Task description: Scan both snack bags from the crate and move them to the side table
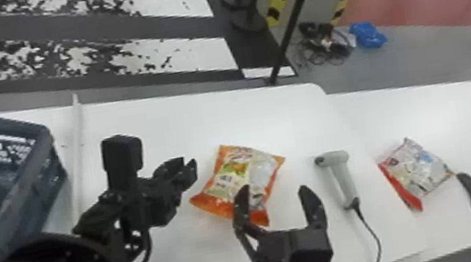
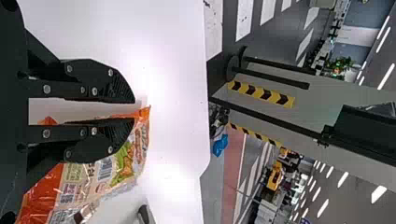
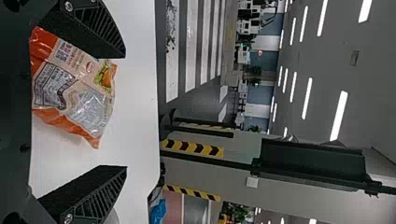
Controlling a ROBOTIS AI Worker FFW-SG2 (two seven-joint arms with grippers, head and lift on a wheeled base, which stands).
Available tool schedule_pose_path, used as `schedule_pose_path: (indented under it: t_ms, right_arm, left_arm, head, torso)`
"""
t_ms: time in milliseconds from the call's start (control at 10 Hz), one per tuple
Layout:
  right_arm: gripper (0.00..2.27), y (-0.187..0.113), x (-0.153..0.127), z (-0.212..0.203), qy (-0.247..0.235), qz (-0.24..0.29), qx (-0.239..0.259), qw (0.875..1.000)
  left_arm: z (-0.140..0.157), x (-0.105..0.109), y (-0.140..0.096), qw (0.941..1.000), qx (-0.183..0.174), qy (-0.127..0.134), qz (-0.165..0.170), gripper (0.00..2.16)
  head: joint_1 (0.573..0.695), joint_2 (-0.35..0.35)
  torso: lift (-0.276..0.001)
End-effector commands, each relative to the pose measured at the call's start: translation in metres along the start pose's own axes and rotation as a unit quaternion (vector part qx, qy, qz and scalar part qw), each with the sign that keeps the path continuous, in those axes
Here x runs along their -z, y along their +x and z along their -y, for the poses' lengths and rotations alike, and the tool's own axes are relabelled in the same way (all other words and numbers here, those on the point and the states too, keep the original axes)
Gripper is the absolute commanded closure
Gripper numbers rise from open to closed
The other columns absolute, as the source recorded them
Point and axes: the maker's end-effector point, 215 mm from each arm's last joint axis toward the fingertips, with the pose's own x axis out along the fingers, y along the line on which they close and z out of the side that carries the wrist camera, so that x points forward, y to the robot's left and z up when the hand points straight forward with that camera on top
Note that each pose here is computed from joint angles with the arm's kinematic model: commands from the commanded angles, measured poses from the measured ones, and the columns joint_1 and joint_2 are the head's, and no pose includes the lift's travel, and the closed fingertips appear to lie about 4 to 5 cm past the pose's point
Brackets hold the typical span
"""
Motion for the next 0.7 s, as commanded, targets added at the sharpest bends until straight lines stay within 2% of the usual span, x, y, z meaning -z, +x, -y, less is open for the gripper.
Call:
schedule_pose_path:
  t_ms: [0, 100, 200, 300, 400, 600]
  right_arm:
    - [0.08, 0.001, 0.0, -0.001, -0.001, 0.0, -0.001, 1.0]
    - [0.08, 0.001, 0.0, -0.001, -0.001, 0.001, -0.003, 1.0]
    - [0.08, 0.001, 0.0, -0.001, -0.001, 0.0, -0.003, 1.0]
    - [0.08, 0.001, 0.0, -0.001, 0.0, 0.001, -0.004, 1.0]
    - [0.08, 0.001, -0.001, -0.003, 0.0, 0.002, -0.006, 1.0]
    - [0.08, 0.002, 0.0, -0.006, 0.001, 0.001, -0.01, 1.0]
  left_arm:
    - [0.001, -0.01, -0.007, 0.9999, -0.002, -0.003, 0.013, 0.02]
    - [-0.005, -0.024, -0.017, 0.9994, -0.012, -0.008, 0.031, 0.06]
    - [-0.017, -0.052, -0.038, 0.9976, -0.029, -0.005, 0.063, 0.07]
    - [-0.03, -0.074, -0.06, 0.9947, -0.051, 0.008, 0.089, 0.07]
    - [-0.052, -0.088, -0.087, 0.9911, -0.078, 0.018, 0.107, 0.08]
    - [-0.1, -0.095, -0.139, 0.984, -0.121, 0.043, 0.124, 0.08]
  head:
    - [0.695, -0.35]
    - [0.695, -0.35]
    - [0.695, -0.35]
    - [0.695, -0.35]
    - [0.695, -0.347]
    - [0.695, -0.264]
  torso:
    - [-0.075]
    - [-0.075]
    - [-0.075]
    - [-0.075]
    - [-0.075]
    - [-0.075]
